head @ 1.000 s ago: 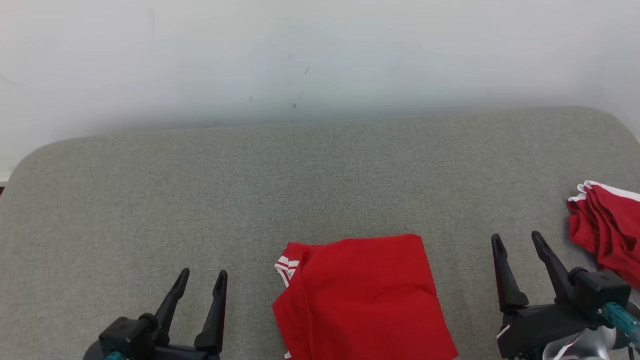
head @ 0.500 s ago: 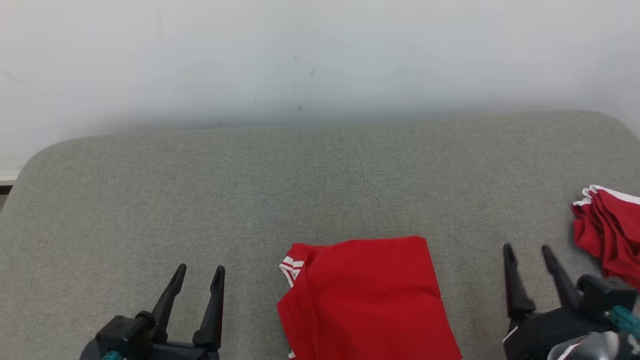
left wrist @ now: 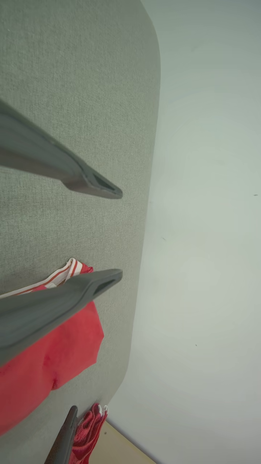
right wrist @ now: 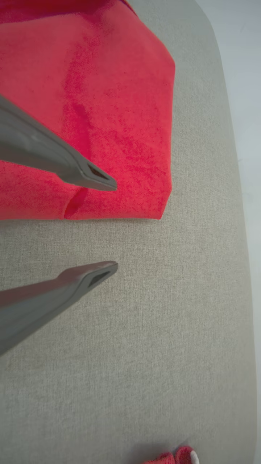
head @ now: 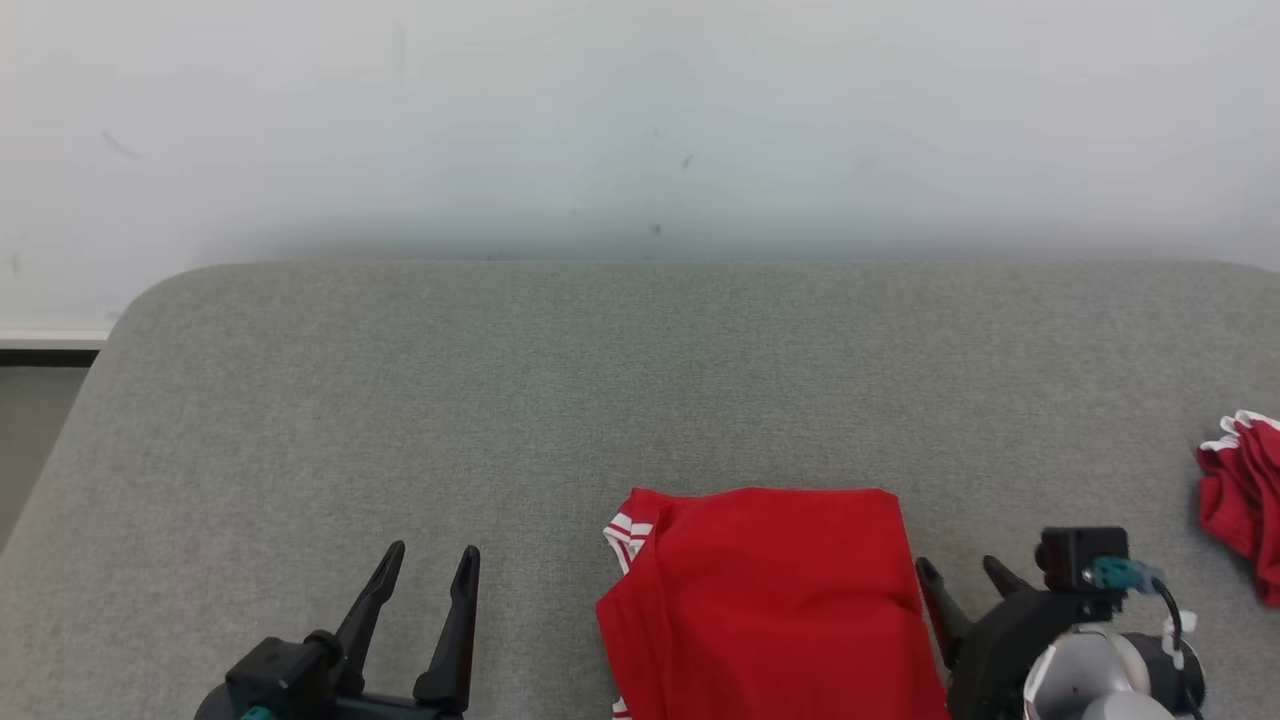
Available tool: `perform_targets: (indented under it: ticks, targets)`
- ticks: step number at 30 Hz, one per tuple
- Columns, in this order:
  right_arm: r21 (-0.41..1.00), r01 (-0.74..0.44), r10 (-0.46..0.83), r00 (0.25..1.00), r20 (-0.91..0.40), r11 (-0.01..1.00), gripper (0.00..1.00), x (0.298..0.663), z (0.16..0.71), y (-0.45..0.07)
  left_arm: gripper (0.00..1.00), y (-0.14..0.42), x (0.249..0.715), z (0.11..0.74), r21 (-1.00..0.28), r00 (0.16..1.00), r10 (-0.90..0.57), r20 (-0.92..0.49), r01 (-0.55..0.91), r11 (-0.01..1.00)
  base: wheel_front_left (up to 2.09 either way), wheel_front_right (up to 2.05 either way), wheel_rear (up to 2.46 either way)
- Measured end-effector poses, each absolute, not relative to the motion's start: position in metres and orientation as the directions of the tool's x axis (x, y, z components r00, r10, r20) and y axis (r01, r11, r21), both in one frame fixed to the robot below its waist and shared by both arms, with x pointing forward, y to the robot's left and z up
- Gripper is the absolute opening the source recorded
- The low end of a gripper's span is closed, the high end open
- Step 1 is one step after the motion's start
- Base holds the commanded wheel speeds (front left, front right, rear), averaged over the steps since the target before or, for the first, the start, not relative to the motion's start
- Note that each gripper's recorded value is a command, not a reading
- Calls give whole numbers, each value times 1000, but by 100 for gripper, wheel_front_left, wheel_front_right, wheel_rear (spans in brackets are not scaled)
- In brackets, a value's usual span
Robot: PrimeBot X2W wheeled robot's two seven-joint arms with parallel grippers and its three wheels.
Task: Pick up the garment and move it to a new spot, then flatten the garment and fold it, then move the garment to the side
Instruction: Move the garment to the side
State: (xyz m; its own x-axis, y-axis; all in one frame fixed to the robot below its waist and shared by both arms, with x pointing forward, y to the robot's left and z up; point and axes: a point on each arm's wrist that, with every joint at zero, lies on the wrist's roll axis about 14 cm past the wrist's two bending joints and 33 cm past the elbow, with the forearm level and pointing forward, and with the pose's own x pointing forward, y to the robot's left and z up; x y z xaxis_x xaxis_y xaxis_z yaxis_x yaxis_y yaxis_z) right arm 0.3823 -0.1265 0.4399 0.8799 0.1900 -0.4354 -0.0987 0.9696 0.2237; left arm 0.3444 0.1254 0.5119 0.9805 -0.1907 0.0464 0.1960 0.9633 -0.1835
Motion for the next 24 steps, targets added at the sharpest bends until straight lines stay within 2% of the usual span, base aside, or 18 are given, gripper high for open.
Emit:
perform_targets:
  ticks: [10, 19, 24]
  targets:
    - [248, -119, 250, 756, -605, 961, 100, 382, 407, -106, 100, 131, 344, 505, -190, 984, -175, 25, 176, 966, 0, 0, 0]
    - [266, -113, 275, 643, -715, 957, 100, 371, 385, -95, 100, 132, 342, 502, -193, 985, -171, 12, 170, 966, 0, 0, 0]
    - [280, -105, 284, 609, -741, 954, 100, 369, 381, -92, 100, 131, 339, 500, -195, 985, -172, 6, 170, 966, 0, 0, 0]
